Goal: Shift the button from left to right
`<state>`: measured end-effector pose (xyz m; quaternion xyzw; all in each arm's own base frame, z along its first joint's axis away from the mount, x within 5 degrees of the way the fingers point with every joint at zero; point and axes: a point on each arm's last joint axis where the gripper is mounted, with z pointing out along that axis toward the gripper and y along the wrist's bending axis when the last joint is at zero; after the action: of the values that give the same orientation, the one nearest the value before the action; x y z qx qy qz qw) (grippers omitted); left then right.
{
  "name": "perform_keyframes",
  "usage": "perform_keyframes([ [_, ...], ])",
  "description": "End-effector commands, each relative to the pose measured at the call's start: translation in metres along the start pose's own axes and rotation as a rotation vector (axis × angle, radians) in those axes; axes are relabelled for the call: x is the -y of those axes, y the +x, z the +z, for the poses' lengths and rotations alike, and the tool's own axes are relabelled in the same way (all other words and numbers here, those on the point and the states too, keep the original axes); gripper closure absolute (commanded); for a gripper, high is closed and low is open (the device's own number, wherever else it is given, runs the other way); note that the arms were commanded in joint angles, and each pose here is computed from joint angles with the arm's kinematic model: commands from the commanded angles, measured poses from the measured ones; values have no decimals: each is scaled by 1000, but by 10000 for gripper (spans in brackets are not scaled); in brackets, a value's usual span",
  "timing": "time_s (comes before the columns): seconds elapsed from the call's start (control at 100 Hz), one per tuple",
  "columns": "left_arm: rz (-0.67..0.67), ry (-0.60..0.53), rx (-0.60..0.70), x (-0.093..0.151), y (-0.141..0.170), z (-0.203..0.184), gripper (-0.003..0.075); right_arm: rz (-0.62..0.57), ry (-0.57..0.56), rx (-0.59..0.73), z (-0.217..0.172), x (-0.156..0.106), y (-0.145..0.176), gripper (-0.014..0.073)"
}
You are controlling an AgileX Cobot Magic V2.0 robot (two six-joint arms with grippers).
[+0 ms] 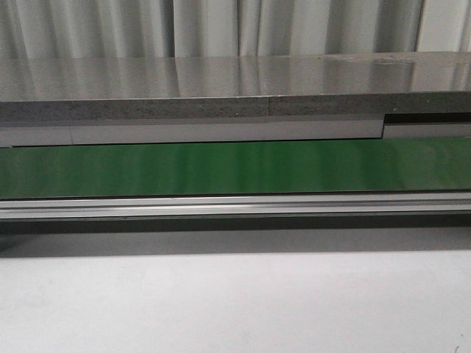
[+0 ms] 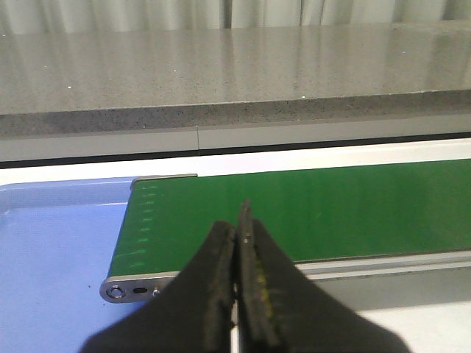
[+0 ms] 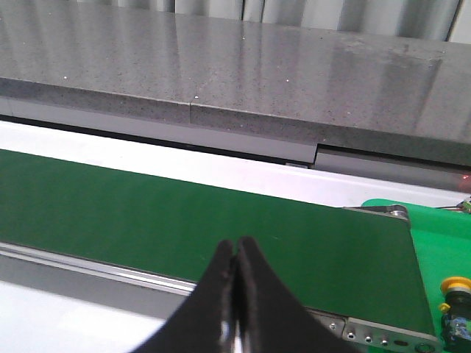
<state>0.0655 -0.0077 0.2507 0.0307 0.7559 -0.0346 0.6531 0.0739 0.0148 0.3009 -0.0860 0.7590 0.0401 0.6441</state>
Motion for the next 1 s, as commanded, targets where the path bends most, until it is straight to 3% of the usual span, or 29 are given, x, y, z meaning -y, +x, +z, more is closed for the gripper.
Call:
perform_keyframes([
  [0.0, -8, -8, 96, -1, -15, -1, 741, 10, 21, 79, -1, 2, -13, 663],
  [0.31, -8, -8, 96, -1, -15, -1, 741, 9, 72, 184, -2, 6, -4, 663],
  [0.81, -8, -8, 96, -1, -15, -1, 741, 79, 105, 262, -2, 4, 77, 663],
  [0.99, -8, -8, 96, -1, -15, -1, 741, 84, 105, 269, -2, 3, 90, 663],
])
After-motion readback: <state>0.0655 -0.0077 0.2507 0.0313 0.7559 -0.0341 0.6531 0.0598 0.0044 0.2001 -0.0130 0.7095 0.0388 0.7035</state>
